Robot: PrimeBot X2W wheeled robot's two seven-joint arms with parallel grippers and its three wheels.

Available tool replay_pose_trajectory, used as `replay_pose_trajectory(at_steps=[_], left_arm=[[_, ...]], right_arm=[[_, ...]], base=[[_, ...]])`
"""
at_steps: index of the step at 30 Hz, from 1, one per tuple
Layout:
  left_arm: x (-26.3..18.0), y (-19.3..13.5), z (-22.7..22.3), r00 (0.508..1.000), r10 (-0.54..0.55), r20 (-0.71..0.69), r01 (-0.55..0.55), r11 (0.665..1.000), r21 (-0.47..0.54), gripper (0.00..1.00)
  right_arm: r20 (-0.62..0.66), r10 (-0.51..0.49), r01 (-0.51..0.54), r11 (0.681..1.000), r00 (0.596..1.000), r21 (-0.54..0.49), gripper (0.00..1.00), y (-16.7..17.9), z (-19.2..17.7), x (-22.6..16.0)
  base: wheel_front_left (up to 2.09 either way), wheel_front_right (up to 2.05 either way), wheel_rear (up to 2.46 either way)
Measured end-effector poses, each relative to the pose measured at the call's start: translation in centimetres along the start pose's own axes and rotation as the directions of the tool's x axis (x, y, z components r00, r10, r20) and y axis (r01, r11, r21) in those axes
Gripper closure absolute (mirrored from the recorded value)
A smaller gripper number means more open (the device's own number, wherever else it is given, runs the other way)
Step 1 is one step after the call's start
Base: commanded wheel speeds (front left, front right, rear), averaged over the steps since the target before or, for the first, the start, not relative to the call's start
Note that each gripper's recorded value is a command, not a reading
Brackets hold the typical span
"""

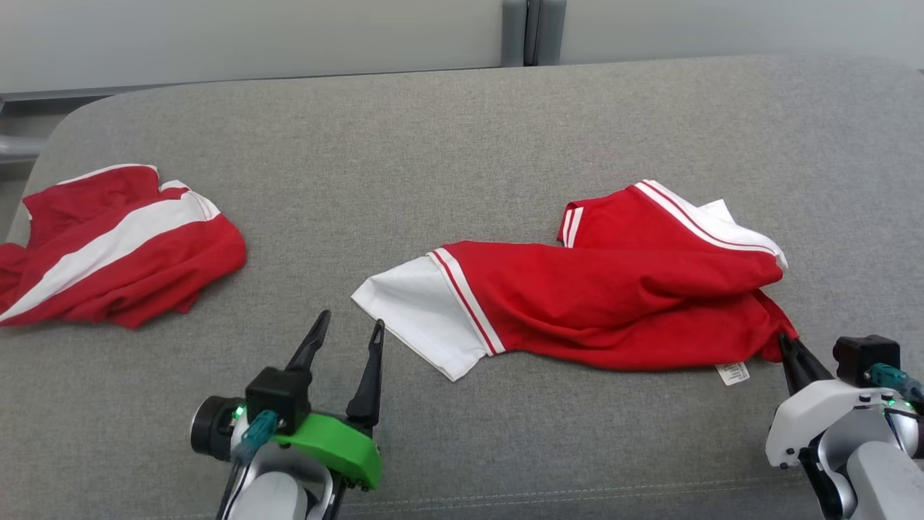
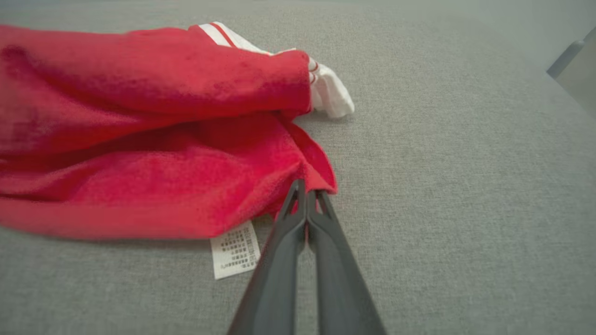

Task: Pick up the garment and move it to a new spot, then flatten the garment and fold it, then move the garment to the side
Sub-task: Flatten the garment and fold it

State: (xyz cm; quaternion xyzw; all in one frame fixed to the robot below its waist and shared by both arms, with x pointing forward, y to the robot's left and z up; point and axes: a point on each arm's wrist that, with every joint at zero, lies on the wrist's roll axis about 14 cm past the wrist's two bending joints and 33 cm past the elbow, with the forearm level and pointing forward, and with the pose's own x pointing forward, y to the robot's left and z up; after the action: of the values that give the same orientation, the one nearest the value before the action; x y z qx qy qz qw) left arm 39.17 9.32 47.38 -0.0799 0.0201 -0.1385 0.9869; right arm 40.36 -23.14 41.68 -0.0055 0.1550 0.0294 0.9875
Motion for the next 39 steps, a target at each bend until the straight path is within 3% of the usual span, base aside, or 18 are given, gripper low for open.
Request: replay_pose_trajectory(at_steps=[7, 8, 9, 14, 20, 31, 39], left_arm=[[2.8, 1.4, -2.7, 0.991, 0.005, -0.130, 0.006, 0.996, 0.084, 0.00], [3.2, 1.4, -3.0, 0.990, 0.005, -0.143, 0.008, 0.996, 0.088, 0.00], [3.5, 1.4, -3.3, 0.988, 0.003, -0.153, 0.011, 0.996, 0.091, 0.00], [4.7, 0.9, -4.0, 0.984, -0.007, -0.177, 0.024, 0.995, 0.095, 0.00], [5.4, 0.3, -5.1, 0.979, -0.011, -0.205, 0.029, 0.996, 0.081, 0.00], [6.4, -0.1, -6.8, 0.967, -0.006, -0.253, 0.027, 0.996, 0.080, 0.00], [6.8, 0.7, -7.6, 0.959, 0.022, -0.283, 0.015, 0.992, 0.129, 0.00]], right_arm=[[-0.031, 0.007, -0.006, 1.000, 0.999, 0.029, 1.00, 0.8, -1.7, -0.2], [-0.035, 0.003, -0.001, 0.999, 0.999, 0.038, 0.26, 0.7, -1.9, -0.2], [-0.041, -0.001, 0.003, 0.999, 0.999, 0.044, 0.00, 0.7, -2.2, -0.3], [-0.053, -0.030, 0.033, 0.998, 0.998, 0.062, 0.00, 0.3, -3.4, -1.1], [0.069, -0.058, 0.051, 0.993, 0.996, 0.107, 0.00, 0.6, -1.0, -1.6], [0.284, 0.043, -0.077, 0.991, 0.958, 0.110, 0.00, 5.0, 4.2, -5.7], [0.318, 0.062, -0.107, 0.986, 0.946, 0.128, 0.00, 5.9, 4.9, -7.7]], base=[[0.00, 0.00, 0.00], [0.00, 0.00, 0.00], [0.00, 0.00, 0.00], [0.00, 0.00, 0.00], [0.00, 0.00, 0.00], [0.00, 0.00, 0.00], [0.00, 0.00, 0.00]])
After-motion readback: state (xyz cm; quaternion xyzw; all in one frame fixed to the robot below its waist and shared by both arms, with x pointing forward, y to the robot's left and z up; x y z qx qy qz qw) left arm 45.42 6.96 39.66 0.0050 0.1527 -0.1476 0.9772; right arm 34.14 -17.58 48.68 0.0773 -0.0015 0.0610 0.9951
